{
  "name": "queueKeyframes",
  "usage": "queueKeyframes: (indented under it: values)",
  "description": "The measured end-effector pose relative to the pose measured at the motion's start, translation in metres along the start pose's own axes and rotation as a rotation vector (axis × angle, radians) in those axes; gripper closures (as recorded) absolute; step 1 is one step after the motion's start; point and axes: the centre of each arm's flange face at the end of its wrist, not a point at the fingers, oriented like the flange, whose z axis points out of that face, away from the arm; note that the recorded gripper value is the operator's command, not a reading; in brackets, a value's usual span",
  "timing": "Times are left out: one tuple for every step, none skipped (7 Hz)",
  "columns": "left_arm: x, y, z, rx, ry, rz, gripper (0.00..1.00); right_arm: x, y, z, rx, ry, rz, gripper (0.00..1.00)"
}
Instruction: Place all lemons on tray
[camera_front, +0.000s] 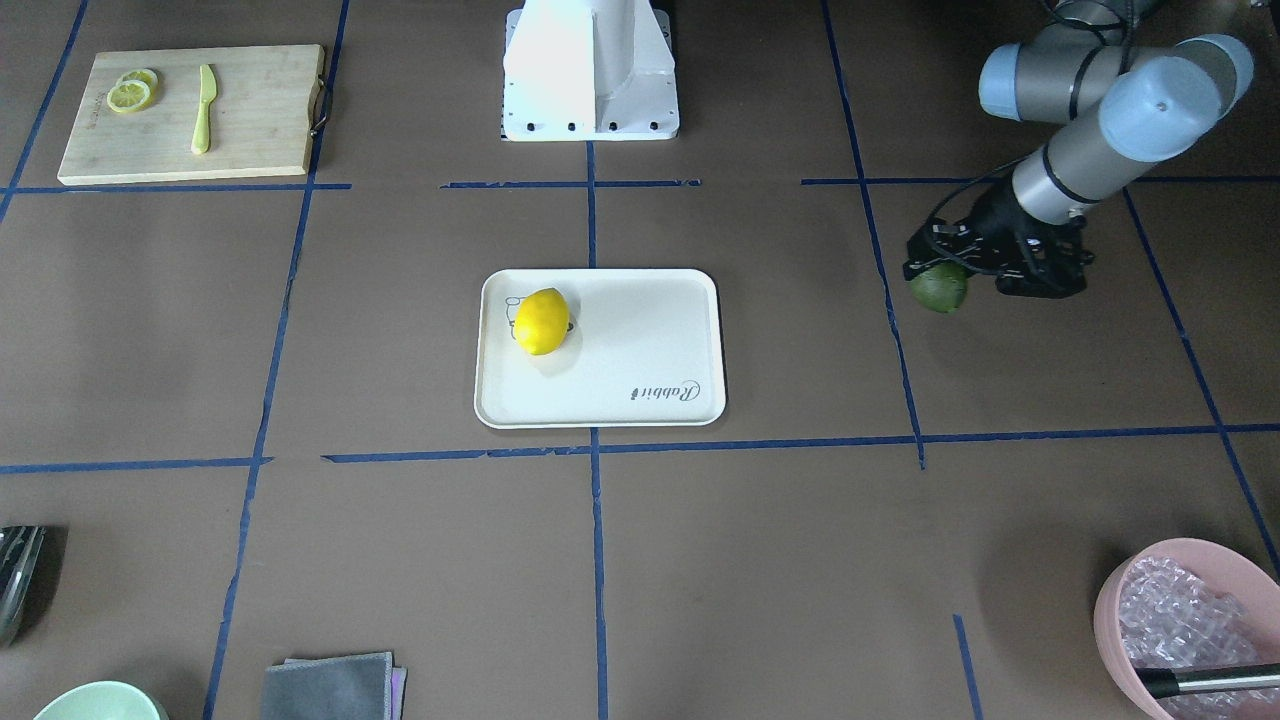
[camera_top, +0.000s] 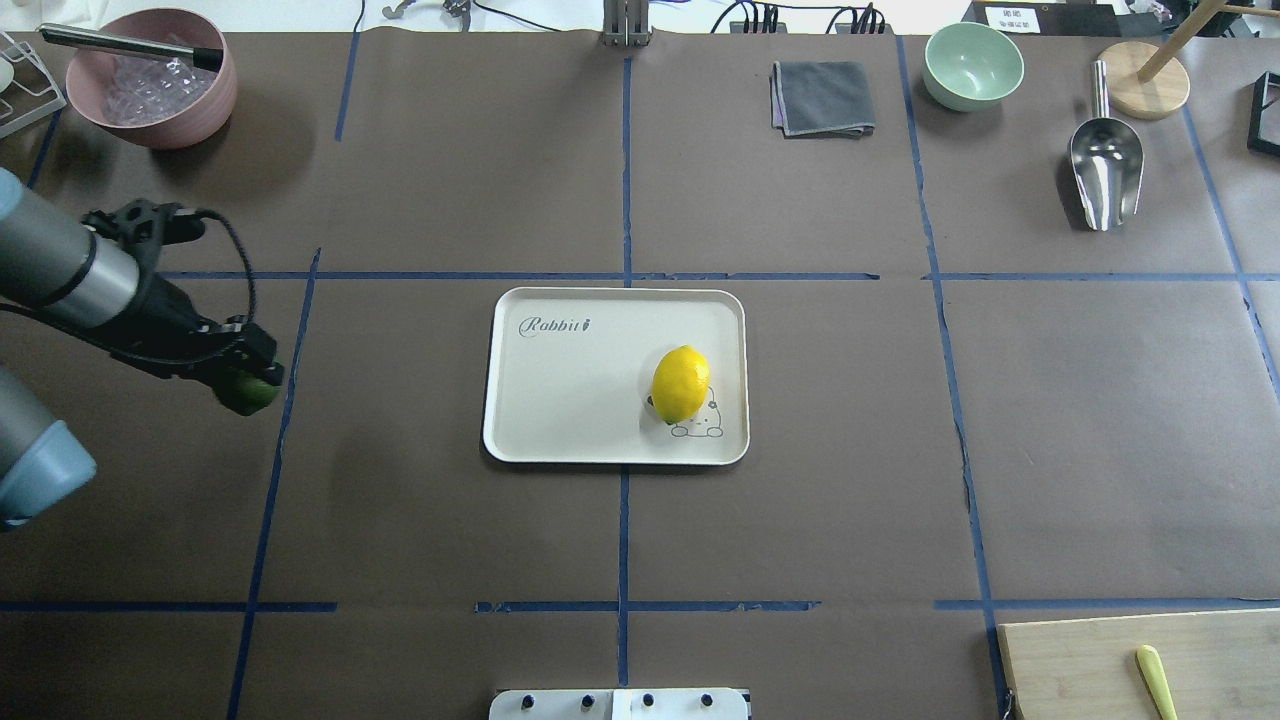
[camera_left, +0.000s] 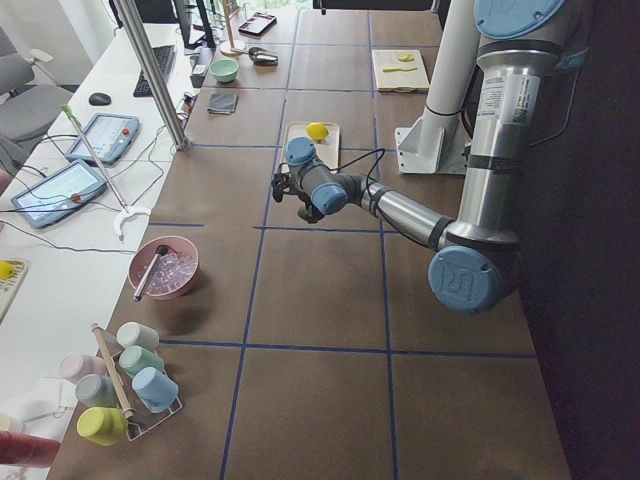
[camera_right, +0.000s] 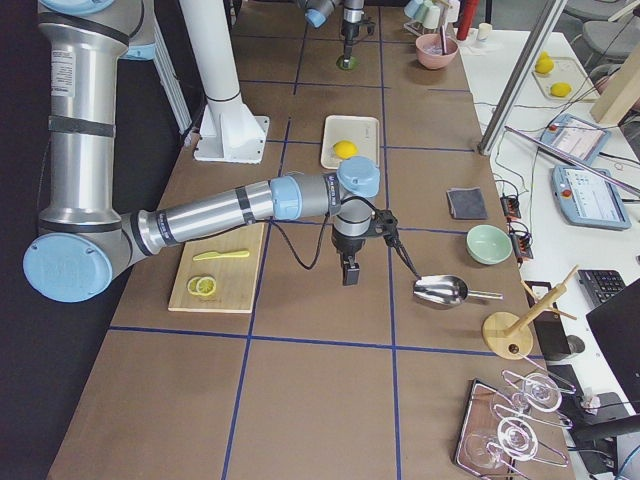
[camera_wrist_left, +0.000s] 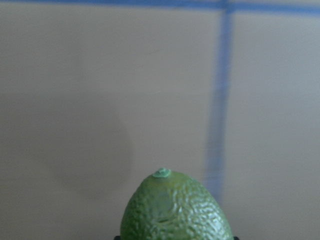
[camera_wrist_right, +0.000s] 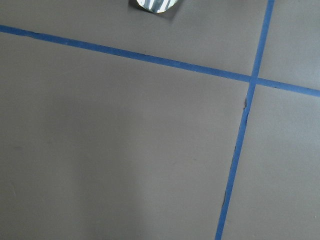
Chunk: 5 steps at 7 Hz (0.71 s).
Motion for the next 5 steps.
queueKeyframes:
  values:
    - [0.073, 0.007, 0.016, -0.006, 0.012, -0.01, 1.0, 0.009, 0.004, -0.001, -0.003, 0.005, -0.004, 0.0]
    - [0.14, 0.012, 0.027, 0.001, -0.011, -0.017, 1.0, 0.018, 0.008, 0.0, -0.008, 0.009, -0.011, 0.0]
    - [0.194, 0.019, 0.039, 0.017, -0.048, -0.011, 1.0, 0.029, 0.011, 0.004, -0.016, 0.013, -0.021, 0.0]
    - [0.23, 0.02, 0.056, 0.024, -0.078, -0.006, 1.0, 0.04, 0.013, 0.008, -0.025, 0.015, -0.03, 0.0]
    - [0.253, 0.011, 0.074, 0.025, -0.102, -0.013, 1.0, 0.049, 0.015, 0.014, -0.035, 0.015, -0.037, 0.0]
